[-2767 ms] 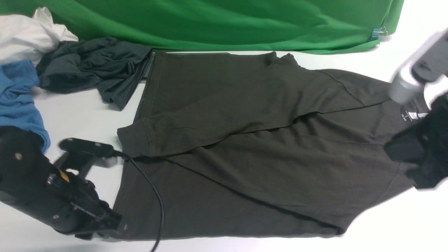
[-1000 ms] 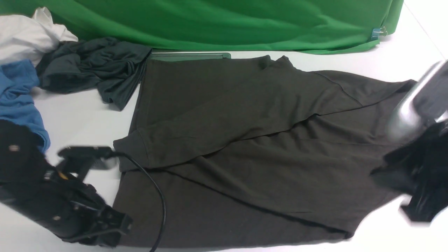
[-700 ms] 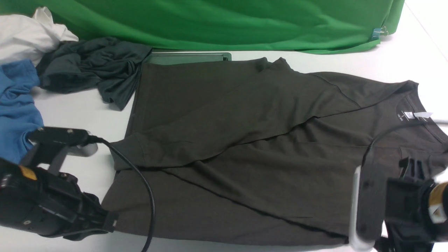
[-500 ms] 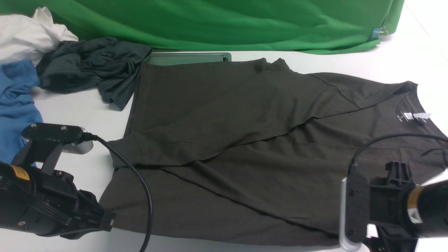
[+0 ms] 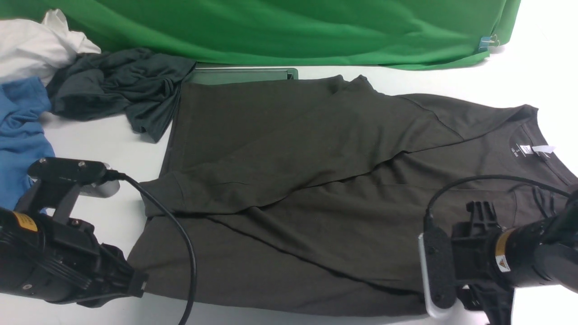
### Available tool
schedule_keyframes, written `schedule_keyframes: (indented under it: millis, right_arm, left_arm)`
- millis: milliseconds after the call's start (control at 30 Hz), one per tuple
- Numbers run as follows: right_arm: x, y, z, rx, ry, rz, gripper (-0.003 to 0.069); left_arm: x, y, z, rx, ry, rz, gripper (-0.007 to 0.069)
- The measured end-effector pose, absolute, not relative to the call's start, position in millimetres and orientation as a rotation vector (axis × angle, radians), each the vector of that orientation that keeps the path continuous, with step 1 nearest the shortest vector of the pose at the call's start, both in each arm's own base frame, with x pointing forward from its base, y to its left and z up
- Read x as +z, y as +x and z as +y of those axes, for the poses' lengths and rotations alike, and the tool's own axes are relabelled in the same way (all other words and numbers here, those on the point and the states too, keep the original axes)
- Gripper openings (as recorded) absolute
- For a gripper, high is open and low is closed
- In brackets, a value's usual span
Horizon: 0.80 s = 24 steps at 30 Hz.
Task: Fold a long-sleeved shirt on a white desktop.
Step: 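Grasp the near edge of the shirt at its hem and shoulder corners, then fold the black garment in half by bringing its near edge over to the far edge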
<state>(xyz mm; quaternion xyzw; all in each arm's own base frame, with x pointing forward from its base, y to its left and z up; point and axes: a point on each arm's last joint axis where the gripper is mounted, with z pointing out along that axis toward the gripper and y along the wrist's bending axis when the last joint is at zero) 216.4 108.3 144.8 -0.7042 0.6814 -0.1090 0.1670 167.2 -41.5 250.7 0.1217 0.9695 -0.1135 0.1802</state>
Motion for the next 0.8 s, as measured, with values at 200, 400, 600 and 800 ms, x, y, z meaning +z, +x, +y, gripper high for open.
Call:
schedule_keyframes:
  millis: [200, 400, 600, 800]
  right_arm:
    - [140.3, 217.6, 108.8, -0.306, -2.018, 1.941, 0.0179]
    - [146.1, 209.4, 105.7, -0.315, -2.038, 1.997, 0.0041]
    - [178.6, 185.0, 96.6, -0.292, -1.836, 2.19, 0.0039]
    - [201.7, 196.7, 100.9, -0.305, -1.733, 2.152, 0.0039]
  left_arm:
    - [253.3, 167.8, -41.7, -0.322, 0.347, 2.737, 0.0041]
    - [261.0, 167.8, -42.6, -0.335, 0.361, 2.747, 0.0041]
    - [269.9, 161.4, -42.3, -0.338, 0.371, 2.711, 0.0041]
    - [282.7, 168.8, -41.1, -0.313, 0.305, 2.633, 0.0041]
